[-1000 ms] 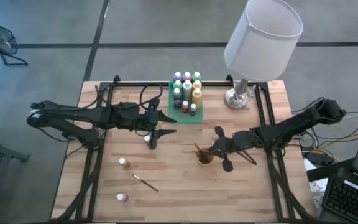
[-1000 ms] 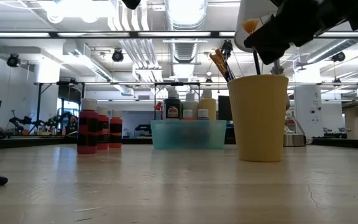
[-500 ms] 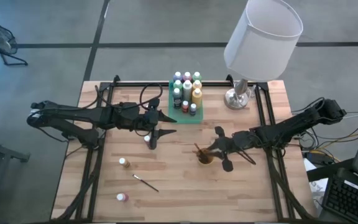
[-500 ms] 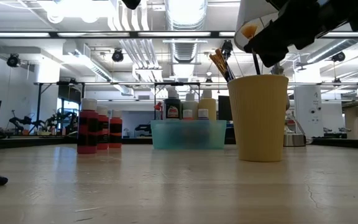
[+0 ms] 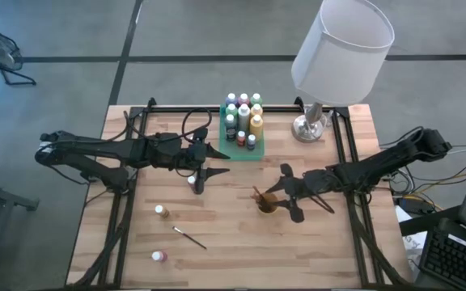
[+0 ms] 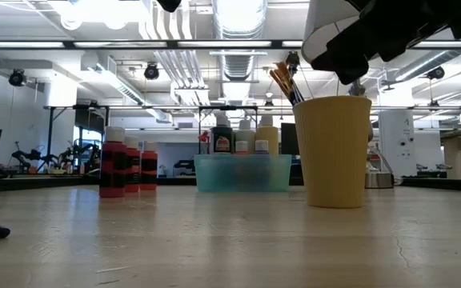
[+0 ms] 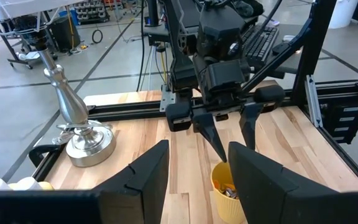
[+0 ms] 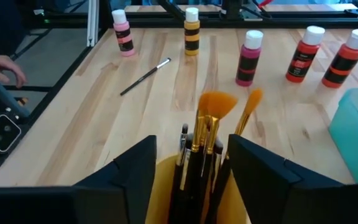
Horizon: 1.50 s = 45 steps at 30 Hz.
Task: Pick & Place Paint Supplies
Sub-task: Put the red paint bottle into the green bin
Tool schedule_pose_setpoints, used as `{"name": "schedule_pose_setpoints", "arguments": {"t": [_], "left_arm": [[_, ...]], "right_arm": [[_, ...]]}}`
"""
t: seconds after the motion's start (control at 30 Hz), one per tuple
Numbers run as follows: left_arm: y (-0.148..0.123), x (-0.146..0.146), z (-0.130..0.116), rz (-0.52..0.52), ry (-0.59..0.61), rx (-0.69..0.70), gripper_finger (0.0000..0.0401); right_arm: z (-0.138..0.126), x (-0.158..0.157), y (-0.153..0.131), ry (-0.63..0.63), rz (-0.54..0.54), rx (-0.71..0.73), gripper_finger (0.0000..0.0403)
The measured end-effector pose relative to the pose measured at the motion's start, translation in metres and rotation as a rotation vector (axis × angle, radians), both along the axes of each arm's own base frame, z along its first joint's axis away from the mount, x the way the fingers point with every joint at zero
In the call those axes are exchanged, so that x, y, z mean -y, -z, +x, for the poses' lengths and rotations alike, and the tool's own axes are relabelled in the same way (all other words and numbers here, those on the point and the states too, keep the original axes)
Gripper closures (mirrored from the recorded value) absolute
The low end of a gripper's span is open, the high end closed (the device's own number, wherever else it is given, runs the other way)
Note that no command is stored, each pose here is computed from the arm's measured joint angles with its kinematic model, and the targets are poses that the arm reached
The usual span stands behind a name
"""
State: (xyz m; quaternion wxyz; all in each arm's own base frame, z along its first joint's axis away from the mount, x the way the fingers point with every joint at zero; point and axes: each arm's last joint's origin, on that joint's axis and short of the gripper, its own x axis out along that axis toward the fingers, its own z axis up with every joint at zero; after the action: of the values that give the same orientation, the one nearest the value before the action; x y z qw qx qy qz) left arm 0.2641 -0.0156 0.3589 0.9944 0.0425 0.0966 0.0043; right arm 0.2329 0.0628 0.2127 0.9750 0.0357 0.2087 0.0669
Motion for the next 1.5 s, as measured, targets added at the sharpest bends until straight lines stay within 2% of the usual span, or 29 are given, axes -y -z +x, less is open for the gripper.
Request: {"name": "schedule_pose_setpoints", "arguments": {"t": [0.17, 0.4, 0.63, 0.77, 0.9, 1.1, 1.5], "left_arm": [[0.000, 0.000, 0.000, 0.000, 0.000, -0.001, 0.0229], [0.001, 0.000, 0.000, 0.000, 0.000, -0.007, 0.0229], [0.001, 0.000, 0.000, 0.000, 0.000, -0.007, 0.0229], [0.001, 0.000, 0.000, 0.001, 0.000, -0.008, 0.0229], [0.001, 0.000, 0.000, 0.001, 0.000, -0.009, 0.0229], [0.001, 0.000, 0.000, 0.001, 0.000, -0.011, 0.0229], [0.001, 0.000, 0.000, 0.001, 0.000, -0.013, 0.0229]], "right_arm": [[-0.007, 0.002, -0.006, -0.003, -0.009, -0.005, 0.0204], [-0.028, 0.008, -0.019, -0.003, -0.017, -0.023, 0.0230], [-0.051, 0.016, -0.029, 0.004, -0.117, -0.031, 0.0262], [-0.065, 0.020, -0.036, 0.044, -0.037, -0.033, 0.0281], [-0.075, 0.023, -0.044, 0.050, -0.010, 0.016, 0.0298], [-0.082, 0.025, -0.051, 0.048, -0.001, 0.061, 0.0324], [-0.077, 0.023, -0.046, 0.048, -0.010, 0.029, 0.0363]]}}
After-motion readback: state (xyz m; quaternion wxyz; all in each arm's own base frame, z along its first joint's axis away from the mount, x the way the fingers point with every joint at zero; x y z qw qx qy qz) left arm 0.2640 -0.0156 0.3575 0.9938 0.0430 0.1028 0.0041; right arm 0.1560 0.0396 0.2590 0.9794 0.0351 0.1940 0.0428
